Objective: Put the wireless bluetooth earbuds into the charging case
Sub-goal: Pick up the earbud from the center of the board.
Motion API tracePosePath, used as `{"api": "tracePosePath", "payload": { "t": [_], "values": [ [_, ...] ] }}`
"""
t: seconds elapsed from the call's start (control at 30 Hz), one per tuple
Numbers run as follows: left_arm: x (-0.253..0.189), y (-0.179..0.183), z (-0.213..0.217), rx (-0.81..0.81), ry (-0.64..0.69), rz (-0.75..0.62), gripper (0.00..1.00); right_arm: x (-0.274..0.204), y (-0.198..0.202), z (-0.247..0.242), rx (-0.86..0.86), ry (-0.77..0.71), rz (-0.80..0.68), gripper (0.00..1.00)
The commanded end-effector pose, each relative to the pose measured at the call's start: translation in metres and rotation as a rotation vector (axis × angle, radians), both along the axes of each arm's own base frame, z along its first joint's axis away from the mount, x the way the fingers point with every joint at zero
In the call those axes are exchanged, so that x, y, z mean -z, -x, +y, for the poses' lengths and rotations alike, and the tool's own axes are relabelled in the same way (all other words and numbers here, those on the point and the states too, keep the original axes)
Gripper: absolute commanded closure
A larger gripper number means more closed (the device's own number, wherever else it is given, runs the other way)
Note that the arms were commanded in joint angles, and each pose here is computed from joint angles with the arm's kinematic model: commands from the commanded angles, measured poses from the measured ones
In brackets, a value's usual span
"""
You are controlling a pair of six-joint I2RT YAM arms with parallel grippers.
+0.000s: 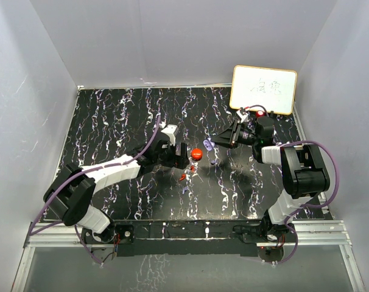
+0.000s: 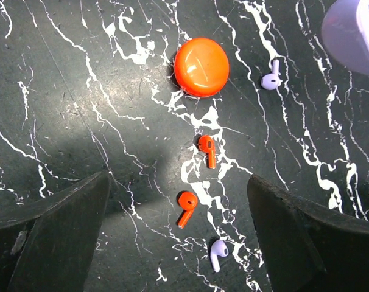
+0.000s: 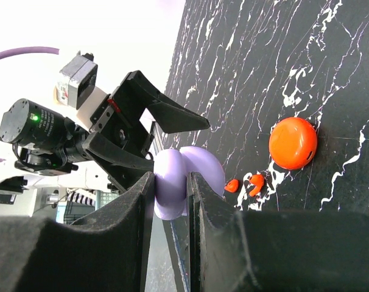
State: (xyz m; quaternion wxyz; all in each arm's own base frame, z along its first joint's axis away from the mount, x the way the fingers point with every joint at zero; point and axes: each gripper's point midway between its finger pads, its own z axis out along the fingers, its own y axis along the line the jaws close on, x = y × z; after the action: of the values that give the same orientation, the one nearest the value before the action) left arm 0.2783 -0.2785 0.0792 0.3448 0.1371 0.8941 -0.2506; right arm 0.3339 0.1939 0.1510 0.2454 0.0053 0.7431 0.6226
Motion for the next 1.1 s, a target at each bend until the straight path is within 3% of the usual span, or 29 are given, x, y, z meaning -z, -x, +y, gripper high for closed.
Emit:
{"api": "tracePosePath", "payload": {
  "t": [0.0,0.27,0.47,0.77,1.07],
  "values": [
    [-0.004,0.01,0.001,0.034,-0.03,-0.02,0.09,-0.011,0.001,-0.003,-0.004,-0.01,-0.068,1.0],
    [-0.002,0.036,-0.002,0.036,-0.105,-0.019,0.21,-0.015,-0.002,-0.007,0.007,-0.011,-0.079,1.0],
    [0.003,0.049,0.008,-0.087,-0.149,0.012,0.18,-0.015,-0.002,-0.006,0.005,-0.01,-0.08,1.0],
    [0.015,0.071,-0.007,-0.086,-0.286,-0.006,0.35,-0.016,-0.001,-0.007,0.007,-0.01,-0.086,1.0],
    [0.03,0.083,-0.013,-0.071,-0.331,0.008,0.44,-0.018,0.0,-0.009,0.01,-0.01,-0.094,1.0]
  ]
}}
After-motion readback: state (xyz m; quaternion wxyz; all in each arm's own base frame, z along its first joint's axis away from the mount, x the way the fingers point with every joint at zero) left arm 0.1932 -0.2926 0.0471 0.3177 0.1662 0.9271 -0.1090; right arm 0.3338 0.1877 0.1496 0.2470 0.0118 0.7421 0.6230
